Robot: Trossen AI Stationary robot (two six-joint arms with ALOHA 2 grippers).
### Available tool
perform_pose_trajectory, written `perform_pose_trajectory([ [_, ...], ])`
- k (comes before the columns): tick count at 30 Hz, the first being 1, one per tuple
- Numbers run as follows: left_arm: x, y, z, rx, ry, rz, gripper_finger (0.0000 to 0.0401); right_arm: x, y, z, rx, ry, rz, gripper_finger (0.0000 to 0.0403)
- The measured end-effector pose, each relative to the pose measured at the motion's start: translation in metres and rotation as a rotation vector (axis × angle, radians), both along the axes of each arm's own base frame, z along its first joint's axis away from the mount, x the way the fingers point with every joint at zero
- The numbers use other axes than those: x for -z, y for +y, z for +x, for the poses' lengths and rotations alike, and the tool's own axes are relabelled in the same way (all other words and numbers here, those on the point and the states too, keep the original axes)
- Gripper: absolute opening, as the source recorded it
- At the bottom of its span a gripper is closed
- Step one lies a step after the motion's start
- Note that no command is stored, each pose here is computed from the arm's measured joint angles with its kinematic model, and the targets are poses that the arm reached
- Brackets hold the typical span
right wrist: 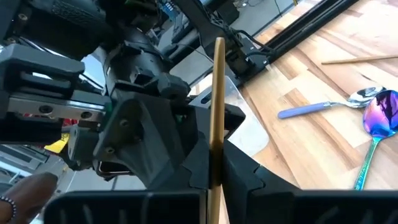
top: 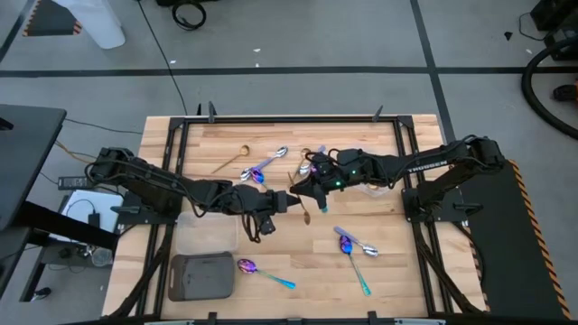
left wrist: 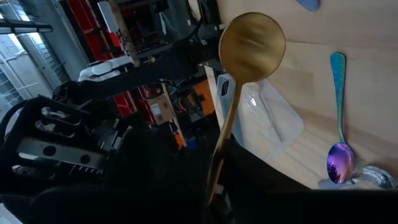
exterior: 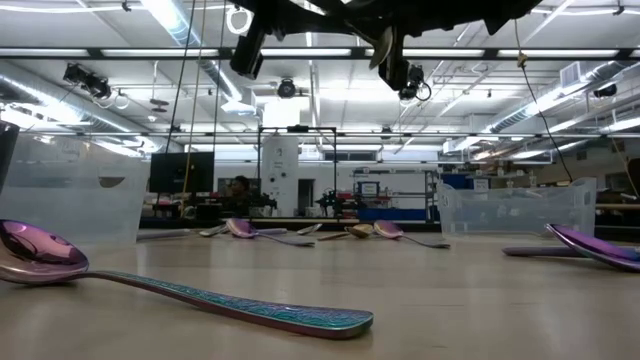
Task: Sort silverware by color (type)
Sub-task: Put the gold spoon into the top transparent bin
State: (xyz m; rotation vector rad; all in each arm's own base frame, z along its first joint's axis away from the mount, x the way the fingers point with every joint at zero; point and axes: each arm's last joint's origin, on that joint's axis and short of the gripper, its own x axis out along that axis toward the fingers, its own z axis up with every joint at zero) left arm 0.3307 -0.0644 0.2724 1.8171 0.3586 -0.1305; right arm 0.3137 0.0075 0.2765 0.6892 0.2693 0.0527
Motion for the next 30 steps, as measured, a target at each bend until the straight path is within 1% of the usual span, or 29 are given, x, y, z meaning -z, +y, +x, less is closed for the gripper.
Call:
perform_pose_trajectory([
  [2, 0.0, 0.0, 0.0, 0.003, 0.003, 0.017, 0.0074, 0.0, 0.0, 0.0, 0.001, 0.0, 0.0, 0.0026],
  [6, 0.0, -0.004, -0.001, 0.014, 0.0, 0.016, 0.0106, 0.002, 0.0, 0.0, 0.001, 0.014, 0.0, 0.0026],
  [9, -0.001, -0.008, -0.002, 0.001, -0.011, -0.034, 0.0124, 0.005, -0.002, -0.001, 0.006, 0.049, -0.005, 0.0026],
  [11, -0.001, -0.011, -0.003, -0.044, -0.026, -0.088, 0.0129, 0.008, -0.004, -0.002, 0.01, 0.075, -0.009, 0.0026],
  [17, -0.001, -0.02, -0.007, -0.199, -0.11, -0.354, 0.0124, 0.014, -0.009, -0.005, 0.015, 0.149, -0.05, 0.0033],
  [23, 0.0, -0.021, -0.008, -0.284, -0.162, -0.626, 0.0121, 0.018, -0.017, -0.008, 0.026, 0.204, -0.072, 0.0035],
  [26, 0.003, -0.02, -0.009, -0.323, -0.156, -0.736, 0.0121, 0.017, -0.02, -0.013, 0.025, 0.226, -0.084, 0.0036],
  [30, 0.007, -0.018, -0.01, -0.326, -0.1, -0.896, 0.0121, 0.011, -0.024, -0.025, 0.034, 0.258, -0.121, 0.0037],
])
